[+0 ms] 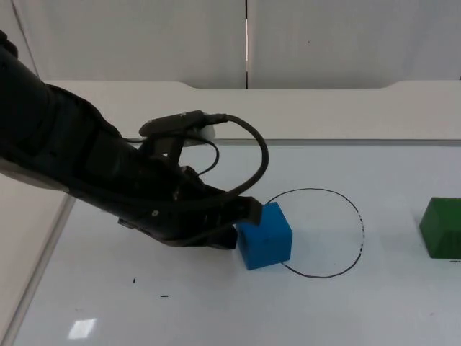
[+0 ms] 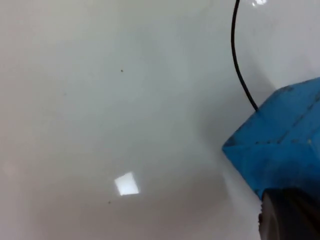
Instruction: Push the two cubes into the marked area.
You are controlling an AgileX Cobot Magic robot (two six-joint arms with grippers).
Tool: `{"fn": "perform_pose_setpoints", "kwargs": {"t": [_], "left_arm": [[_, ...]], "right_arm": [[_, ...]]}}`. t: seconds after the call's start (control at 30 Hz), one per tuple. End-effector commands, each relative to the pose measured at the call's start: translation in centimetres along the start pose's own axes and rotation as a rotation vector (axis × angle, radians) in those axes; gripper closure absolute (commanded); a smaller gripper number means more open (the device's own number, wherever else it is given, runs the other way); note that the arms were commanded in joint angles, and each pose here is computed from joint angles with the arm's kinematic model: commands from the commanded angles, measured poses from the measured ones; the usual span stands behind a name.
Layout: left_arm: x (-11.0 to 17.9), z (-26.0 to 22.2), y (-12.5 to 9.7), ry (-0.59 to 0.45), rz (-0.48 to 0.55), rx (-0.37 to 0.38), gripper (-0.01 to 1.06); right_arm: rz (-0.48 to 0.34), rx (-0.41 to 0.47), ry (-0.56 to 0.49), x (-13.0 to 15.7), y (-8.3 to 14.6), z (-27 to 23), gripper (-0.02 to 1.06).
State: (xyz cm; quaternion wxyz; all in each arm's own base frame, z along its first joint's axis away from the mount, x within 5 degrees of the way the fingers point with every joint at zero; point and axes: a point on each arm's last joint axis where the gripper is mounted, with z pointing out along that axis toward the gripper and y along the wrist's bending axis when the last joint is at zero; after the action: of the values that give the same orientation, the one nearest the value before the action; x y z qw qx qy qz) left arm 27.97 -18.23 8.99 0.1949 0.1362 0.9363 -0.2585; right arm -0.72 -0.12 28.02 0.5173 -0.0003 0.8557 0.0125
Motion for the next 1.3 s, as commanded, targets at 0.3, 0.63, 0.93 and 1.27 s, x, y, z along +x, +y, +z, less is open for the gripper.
{"fn": "perform_pose_setpoints", "kwargs": {"t": [0.3, 0.63, 0.93, 1.27], "left_arm": [[-0.5, 0.8, -0.8, -0.001, 0.000, 0.046, 1.05], [-0.9, 0.9, -1.4, -0.009, 0.017, 0.058, 1.05], [0.2, 2.4, -2.6, 0.040, 0.048, 0.074, 1.05], [-1.0, 2.6, -2.9, 0.008, 0.063, 0.081, 1.05]], "right_arm": [[-0.003, 0.007, -0.010, 0.0, 0.0, 0.0, -0.01], [-0.003, 0.007, -0.010, 0.0, 0.0, 0.0, -0.01], [-0.003, 0.007, -0.010, 0.0, 0.0, 0.0, -0.01], [-0.003, 0.007, -0.010, 0.0, 0.0, 0.0, -0.01]]}}
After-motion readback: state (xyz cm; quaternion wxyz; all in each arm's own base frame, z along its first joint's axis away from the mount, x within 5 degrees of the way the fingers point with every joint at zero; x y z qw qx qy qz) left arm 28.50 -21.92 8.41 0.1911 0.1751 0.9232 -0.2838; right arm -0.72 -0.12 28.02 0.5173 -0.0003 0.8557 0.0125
